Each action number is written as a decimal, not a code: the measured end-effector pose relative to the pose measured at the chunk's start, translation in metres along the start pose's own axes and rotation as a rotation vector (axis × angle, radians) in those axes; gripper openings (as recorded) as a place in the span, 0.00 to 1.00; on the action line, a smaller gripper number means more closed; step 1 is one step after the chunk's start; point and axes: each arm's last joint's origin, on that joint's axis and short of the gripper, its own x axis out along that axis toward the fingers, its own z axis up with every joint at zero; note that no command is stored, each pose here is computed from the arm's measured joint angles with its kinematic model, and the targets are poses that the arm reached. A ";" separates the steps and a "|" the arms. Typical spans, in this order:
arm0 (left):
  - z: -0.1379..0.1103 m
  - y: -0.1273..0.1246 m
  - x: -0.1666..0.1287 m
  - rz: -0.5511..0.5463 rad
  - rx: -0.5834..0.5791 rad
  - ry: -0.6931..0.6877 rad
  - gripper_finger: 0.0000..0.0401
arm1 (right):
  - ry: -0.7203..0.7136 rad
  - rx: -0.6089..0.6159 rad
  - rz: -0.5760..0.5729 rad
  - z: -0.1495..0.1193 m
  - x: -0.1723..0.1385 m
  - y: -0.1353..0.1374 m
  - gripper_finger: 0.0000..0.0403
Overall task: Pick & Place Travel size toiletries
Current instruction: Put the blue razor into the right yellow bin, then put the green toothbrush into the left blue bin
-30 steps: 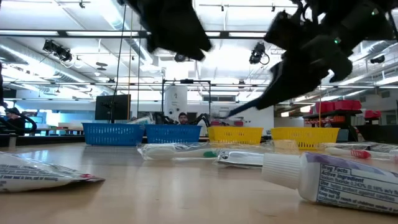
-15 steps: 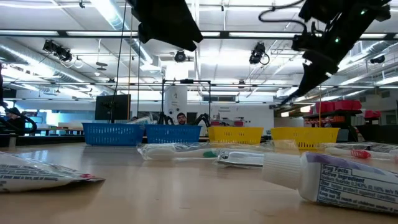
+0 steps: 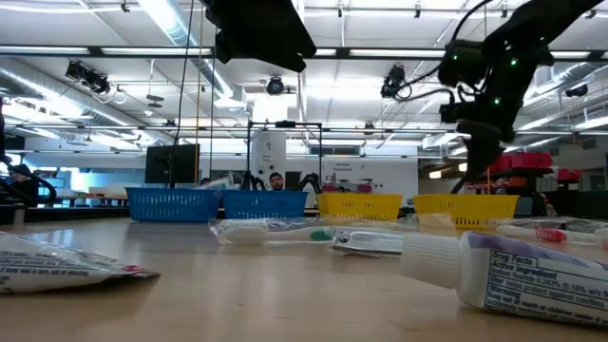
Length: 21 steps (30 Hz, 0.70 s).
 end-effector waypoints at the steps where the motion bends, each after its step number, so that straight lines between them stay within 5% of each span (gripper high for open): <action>1: 0.000 0.000 0.000 0.000 0.000 0.000 0.40 | 0.023 -0.009 0.016 0.000 0.004 -0.001 0.13; 7: 0.000 0.000 0.000 0.000 0.000 0.000 0.40 | 0.075 -0.069 -0.013 0.004 0.021 -0.002 0.18; 21: 0.000 0.000 0.000 -0.001 0.003 0.000 0.40 | 0.036 -0.090 -0.194 0.015 0.014 -0.008 0.54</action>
